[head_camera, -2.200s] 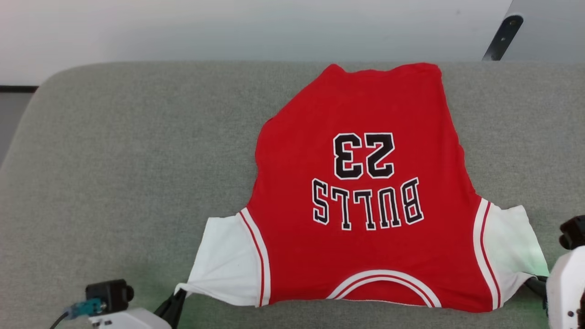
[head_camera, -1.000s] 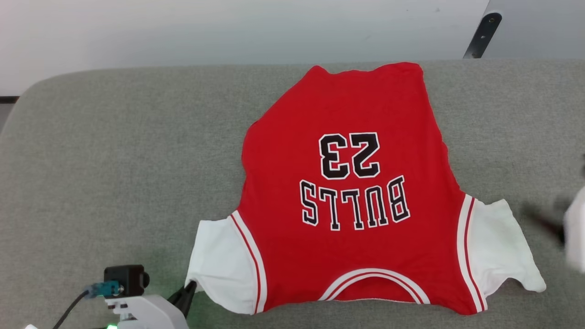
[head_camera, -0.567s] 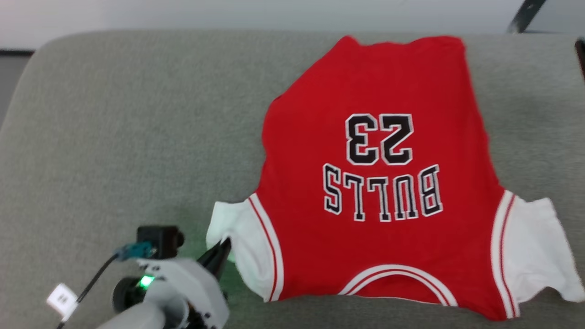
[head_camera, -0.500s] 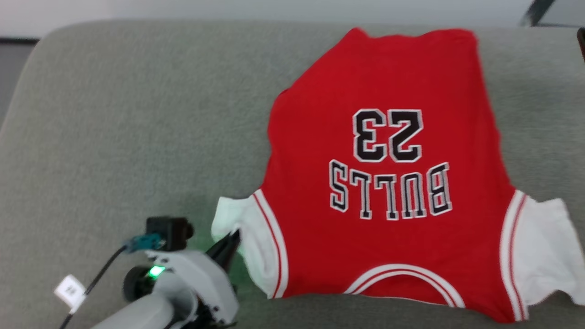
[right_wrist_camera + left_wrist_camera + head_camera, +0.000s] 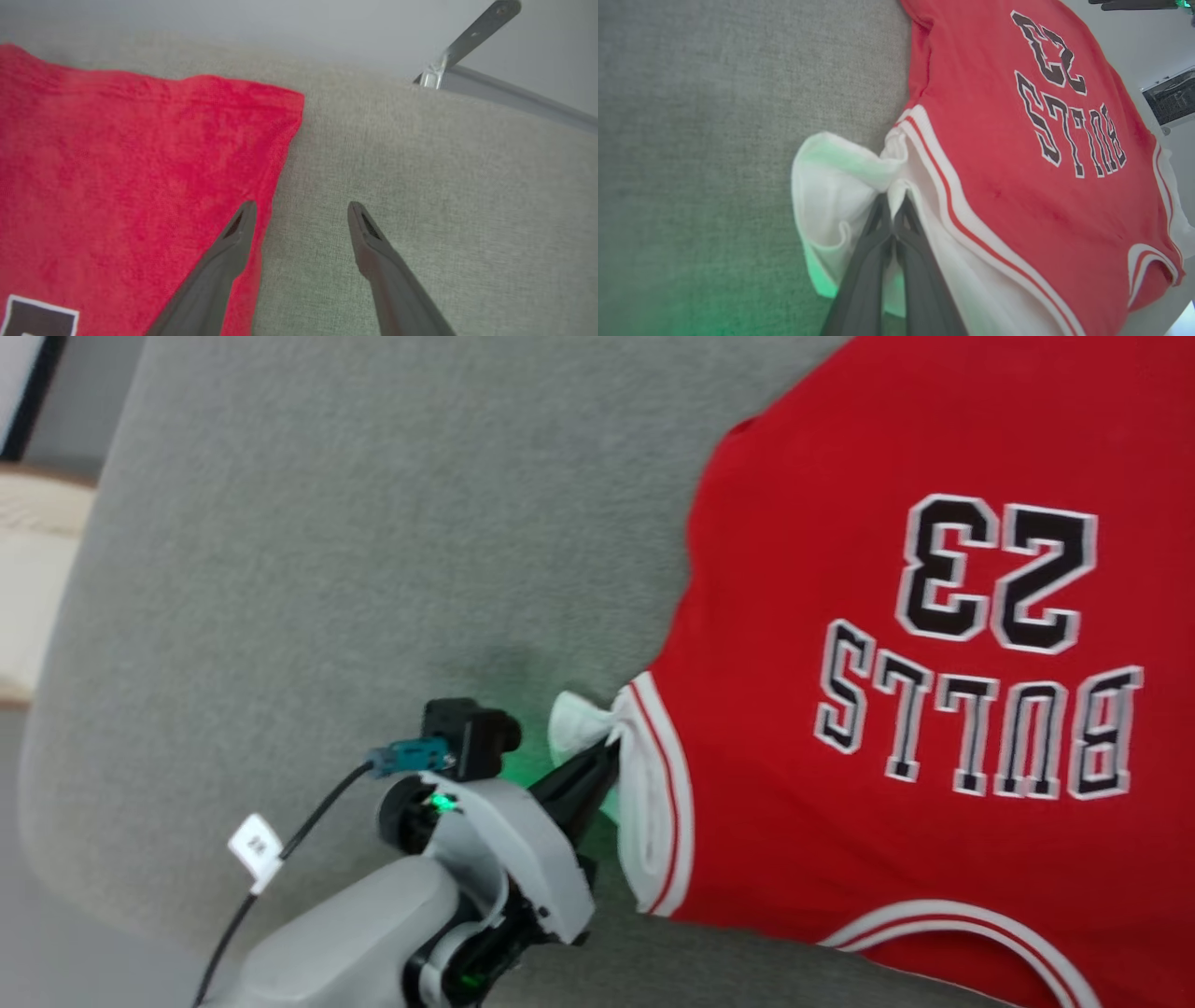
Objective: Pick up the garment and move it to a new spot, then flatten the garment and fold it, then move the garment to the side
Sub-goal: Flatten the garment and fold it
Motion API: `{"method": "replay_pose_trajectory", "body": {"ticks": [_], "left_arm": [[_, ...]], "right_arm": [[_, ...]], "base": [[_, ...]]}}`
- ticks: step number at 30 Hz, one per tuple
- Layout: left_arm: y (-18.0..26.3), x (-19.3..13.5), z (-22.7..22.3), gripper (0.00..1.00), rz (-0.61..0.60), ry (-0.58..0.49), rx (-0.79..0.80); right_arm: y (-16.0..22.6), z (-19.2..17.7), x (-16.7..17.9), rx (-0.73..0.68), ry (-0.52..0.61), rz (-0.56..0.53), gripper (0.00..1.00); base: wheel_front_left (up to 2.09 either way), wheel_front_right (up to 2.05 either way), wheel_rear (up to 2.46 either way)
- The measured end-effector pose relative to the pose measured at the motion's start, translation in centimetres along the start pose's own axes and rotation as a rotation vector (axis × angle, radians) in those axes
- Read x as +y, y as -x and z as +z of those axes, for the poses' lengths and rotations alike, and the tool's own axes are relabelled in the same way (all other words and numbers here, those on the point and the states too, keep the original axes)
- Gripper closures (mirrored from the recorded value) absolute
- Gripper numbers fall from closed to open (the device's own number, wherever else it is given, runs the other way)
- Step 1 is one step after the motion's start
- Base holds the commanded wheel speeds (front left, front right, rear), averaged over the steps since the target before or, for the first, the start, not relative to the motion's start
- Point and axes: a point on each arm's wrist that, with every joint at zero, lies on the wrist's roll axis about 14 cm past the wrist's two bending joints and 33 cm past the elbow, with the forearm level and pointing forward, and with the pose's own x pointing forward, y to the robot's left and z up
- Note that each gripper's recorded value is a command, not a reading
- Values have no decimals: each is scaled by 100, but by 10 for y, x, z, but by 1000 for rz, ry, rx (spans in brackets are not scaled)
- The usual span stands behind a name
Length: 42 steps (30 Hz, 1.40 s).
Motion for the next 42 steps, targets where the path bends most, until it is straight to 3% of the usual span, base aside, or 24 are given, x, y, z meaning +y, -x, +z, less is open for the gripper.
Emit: {"method": "replay_pose_trajectory", "body": {"ticks": [13, 14, 15, 22, 28, 34, 42], "left_arm": [[3, 20, -17, 100, 45, 78, 12], [4, 22, -18, 100, 52, 84, 13], [4, 24, -20, 100, 59, 89, 16], [5, 31, -24, 100, 79, 116, 12], [4, 32, -20, 100, 76, 122, -6], [4, 35, -13, 100, 68, 112, -23], [8, 39, -5, 100, 75, 95, -34]], "right_arm": [[-80, -17, 32, 214, -111, 57, 0], [-85, -23, 34, 241, -119, 60, 16], [-88, -27, 36, 270, -126, 62, 99], [-98, -30, 52, 304, -122, 81, 100], [-83, -14, 61, 235, -84, 82, 100], [-52, -2, 76, 193, -33, 114, 100], [12, 28, 54, 37, 82, 80, 100]], "base": [[0, 0, 0], [0, 0, 0], [0, 0, 0], [0, 0, 0], [0, 0, 0], [0, 0, 0], [0, 0, 0]]}}
